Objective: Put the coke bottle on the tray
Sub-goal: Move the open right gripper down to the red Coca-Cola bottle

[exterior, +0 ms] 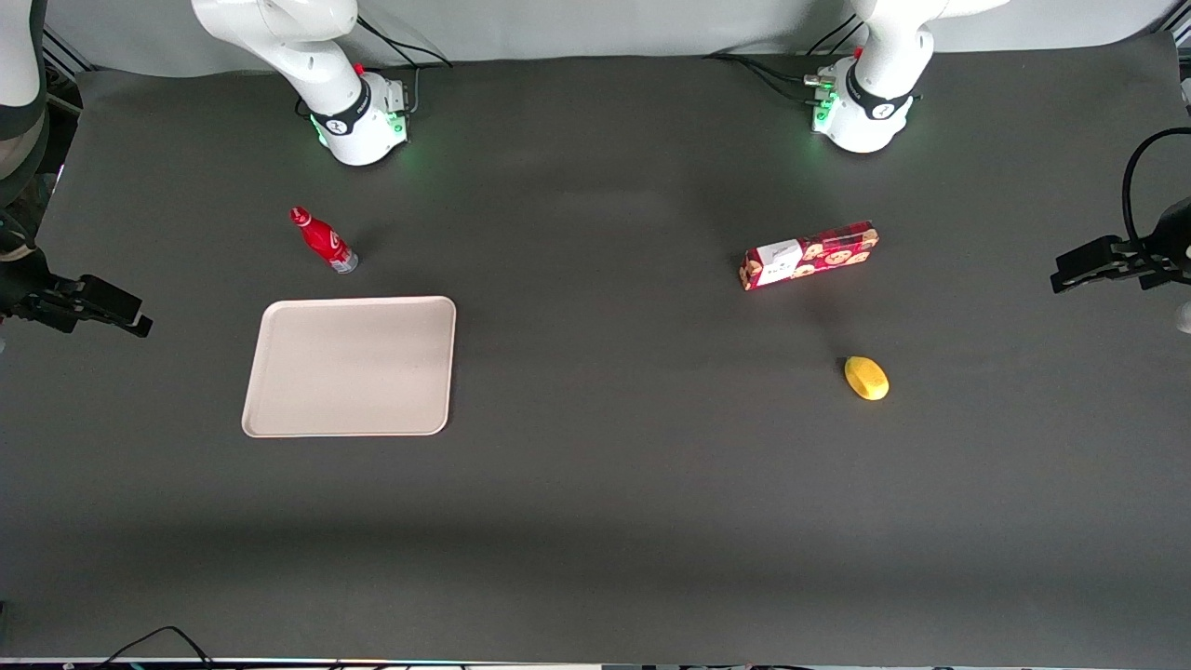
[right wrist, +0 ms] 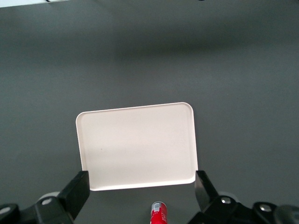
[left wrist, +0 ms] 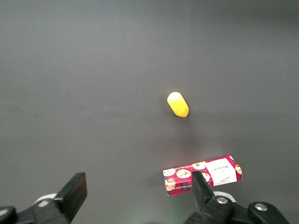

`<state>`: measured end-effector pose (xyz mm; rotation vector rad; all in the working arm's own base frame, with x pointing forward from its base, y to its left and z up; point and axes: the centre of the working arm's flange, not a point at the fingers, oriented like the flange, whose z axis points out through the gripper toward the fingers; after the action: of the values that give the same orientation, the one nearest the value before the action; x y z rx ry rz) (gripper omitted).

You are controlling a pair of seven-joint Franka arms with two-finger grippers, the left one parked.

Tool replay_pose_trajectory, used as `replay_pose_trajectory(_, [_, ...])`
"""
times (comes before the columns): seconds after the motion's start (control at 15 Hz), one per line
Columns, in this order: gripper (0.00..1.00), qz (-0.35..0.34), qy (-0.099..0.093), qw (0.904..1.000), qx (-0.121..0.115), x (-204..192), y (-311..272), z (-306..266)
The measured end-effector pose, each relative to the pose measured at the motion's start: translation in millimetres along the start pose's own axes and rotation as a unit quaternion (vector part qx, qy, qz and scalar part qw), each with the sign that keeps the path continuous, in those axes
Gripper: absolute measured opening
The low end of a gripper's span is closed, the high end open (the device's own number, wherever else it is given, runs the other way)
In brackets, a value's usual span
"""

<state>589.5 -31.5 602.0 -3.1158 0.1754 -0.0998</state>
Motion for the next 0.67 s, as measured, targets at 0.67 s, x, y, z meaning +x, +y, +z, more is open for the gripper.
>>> replay_pose_trajectory(0.67, [1.0,-0.01,-0.063,0.998,-0.002,-27,-9,26])
